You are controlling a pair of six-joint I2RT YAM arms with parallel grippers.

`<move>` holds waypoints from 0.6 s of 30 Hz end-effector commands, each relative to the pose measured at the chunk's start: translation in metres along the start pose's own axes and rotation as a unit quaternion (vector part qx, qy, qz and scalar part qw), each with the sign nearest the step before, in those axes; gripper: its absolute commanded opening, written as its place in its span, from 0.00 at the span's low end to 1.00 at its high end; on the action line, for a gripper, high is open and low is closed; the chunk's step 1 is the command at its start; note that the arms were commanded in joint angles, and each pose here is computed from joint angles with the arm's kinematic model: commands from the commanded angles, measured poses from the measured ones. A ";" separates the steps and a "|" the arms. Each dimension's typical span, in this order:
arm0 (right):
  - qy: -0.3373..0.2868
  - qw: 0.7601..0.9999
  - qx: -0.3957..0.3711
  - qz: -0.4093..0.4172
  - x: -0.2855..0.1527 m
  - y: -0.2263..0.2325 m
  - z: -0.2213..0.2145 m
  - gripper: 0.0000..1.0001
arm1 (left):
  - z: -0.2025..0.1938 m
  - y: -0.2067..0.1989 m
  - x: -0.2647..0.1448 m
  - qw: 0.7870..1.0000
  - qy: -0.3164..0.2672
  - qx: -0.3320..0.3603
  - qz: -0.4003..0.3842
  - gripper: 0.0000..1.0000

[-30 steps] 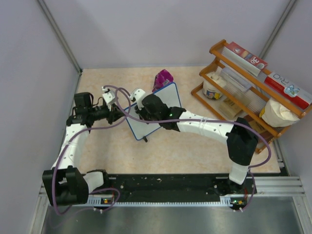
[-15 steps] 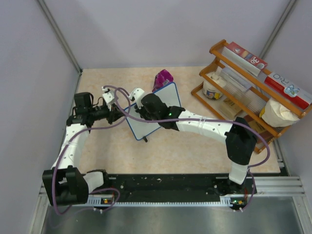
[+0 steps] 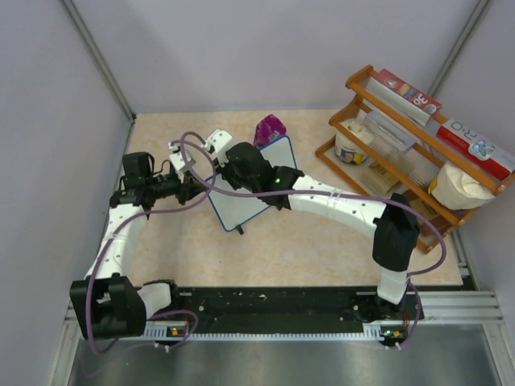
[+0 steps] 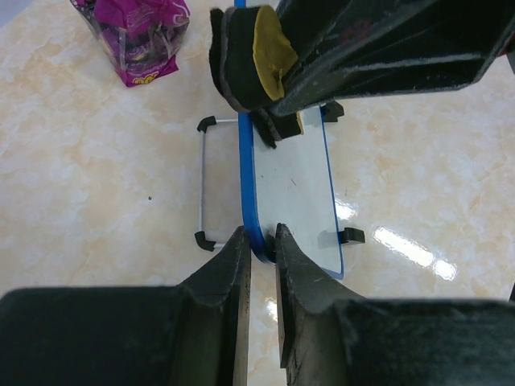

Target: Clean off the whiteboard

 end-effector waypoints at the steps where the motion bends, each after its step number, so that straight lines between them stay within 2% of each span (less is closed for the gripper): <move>1: -0.015 1.000 -0.001 0.002 0.005 0.011 0.013 0.00 | 0.000 -0.004 0.000 1.000 0.004 0.010 -0.009 0.00; 8: -0.001 1.000 -0.007 0.009 0.013 0.021 0.001 0.00 | 0.001 -0.004 0.001 1.000 0.002 0.007 -0.013 0.00; 18: 0.004 0.998 -0.043 -0.035 0.015 0.007 -0.015 0.00 | 0.003 -0.006 0.000 1.000 0.000 0.012 -0.014 0.00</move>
Point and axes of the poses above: each gripper's point midway between its finger pads, its own x axis out along the fingers, its own y axis along the line the jaws close on, z = x × y, the point moved 3 cm from there along -x, back along the fingers, and after that the axes turned 6 degrees about -x, right-handed, at the moved point
